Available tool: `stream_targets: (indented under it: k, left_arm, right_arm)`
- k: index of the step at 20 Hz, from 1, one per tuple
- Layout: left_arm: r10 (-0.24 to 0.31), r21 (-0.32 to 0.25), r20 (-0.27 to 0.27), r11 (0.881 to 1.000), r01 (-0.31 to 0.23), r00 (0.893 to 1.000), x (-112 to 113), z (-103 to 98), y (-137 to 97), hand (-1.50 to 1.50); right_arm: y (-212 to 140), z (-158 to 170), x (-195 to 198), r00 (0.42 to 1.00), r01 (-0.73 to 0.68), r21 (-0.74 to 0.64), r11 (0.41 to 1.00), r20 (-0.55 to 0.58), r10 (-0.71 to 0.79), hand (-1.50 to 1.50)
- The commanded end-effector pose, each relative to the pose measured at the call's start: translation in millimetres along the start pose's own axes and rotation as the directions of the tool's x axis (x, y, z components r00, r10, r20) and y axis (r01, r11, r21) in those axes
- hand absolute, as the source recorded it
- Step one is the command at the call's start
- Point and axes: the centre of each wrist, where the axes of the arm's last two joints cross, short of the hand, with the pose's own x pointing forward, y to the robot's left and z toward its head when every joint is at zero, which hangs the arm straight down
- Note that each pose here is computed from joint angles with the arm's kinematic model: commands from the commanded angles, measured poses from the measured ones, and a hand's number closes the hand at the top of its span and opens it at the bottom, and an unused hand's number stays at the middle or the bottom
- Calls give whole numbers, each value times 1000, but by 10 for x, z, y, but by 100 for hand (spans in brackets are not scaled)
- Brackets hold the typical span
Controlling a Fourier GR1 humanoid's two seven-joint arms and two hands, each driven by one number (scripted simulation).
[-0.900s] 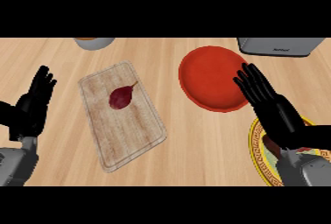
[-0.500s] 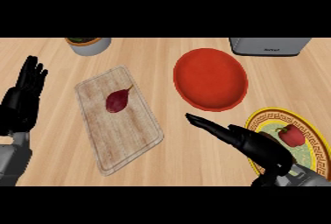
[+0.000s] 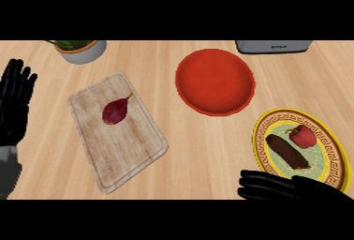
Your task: Pick the sweet potato from the plate and place it in the bowl
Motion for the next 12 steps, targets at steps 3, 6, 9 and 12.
stream_targets:
  k: [3,6,9,12]
  left_arm:
    - [-3,1,6,1000,3,1000,108,2,75,0]
    - [-2,7,5,1000,2,1000,-33,132,36,0]
    - [-5,-2,31,1000,5,1000,228,13,93,0]
    - [1,-4,8,1000,-1,1000,76,64,38,0]
  right_arm:
    - [-335,330,417,940,-333,106,937,-43,339,-150]
    - [-545,546,500,887,-432,143,890,-110,449,-150]
    - [-715,476,715,803,-495,288,819,-208,559,-150]
    - [-733,434,853,736,-505,451,736,-221,640,-150]
